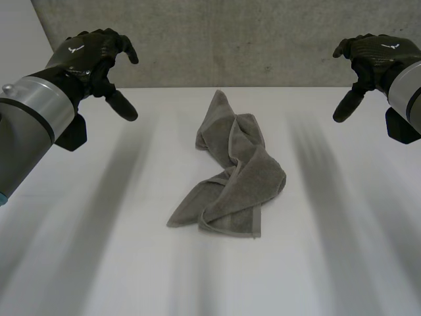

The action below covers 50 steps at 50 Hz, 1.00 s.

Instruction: Fold the towel.

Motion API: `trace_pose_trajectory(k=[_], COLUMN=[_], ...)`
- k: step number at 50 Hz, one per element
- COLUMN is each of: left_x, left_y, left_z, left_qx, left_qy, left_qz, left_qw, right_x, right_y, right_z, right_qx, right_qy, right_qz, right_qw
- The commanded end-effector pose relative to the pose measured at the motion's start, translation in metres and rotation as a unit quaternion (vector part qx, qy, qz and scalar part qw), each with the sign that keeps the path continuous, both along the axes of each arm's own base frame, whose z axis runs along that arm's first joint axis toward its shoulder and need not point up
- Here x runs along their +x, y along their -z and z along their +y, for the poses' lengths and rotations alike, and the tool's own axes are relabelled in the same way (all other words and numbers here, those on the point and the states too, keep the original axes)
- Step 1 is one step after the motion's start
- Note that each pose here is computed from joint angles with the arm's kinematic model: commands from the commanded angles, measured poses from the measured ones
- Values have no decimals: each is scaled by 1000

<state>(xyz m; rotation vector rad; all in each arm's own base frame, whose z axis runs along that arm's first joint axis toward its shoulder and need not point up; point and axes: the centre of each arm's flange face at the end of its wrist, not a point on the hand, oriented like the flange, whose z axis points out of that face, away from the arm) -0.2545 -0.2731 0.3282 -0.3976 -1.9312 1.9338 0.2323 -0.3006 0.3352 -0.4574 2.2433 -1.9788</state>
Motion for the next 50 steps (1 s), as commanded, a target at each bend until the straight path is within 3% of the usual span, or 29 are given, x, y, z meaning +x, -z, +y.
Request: trace_pose_trajectory(k=[1,11,19,21,23,24,29,37,50], left_x=[0,-2,-15,-21,-35,-35,-64,-101,-133], left_y=[1,9,43,52,74,74,114,158,193], left_z=[0,-3,-33,-39,-53,-53,-68,-63,-48], left_qx=[2,4,9,6,-1,-1,-36,-45,-37], left_qy=[0,4,31,50,92,93,187,274,315], left_qz=[0,-5,-15,-20,-33,-33,-72,-101,-107], left_qw=[1000,1000,999,999,995,995,979,955,942], right_x=[0,2,11,16,17,17,22,53,78], right_y=[0,-7,9,30,42,42,96,142,184], right_z=[0,-1,21,38,42,42,35,46,46], right_qx=[1,-12,41,100,121,121,121,57,37], right_qy=[1,-19,-151,-206,-219,-219,-210,-190,-176], right_qz=[0,2,109,122,119,119,125,134,146], right_qw=[1000,1000,982,966,961,961,962,971,973])
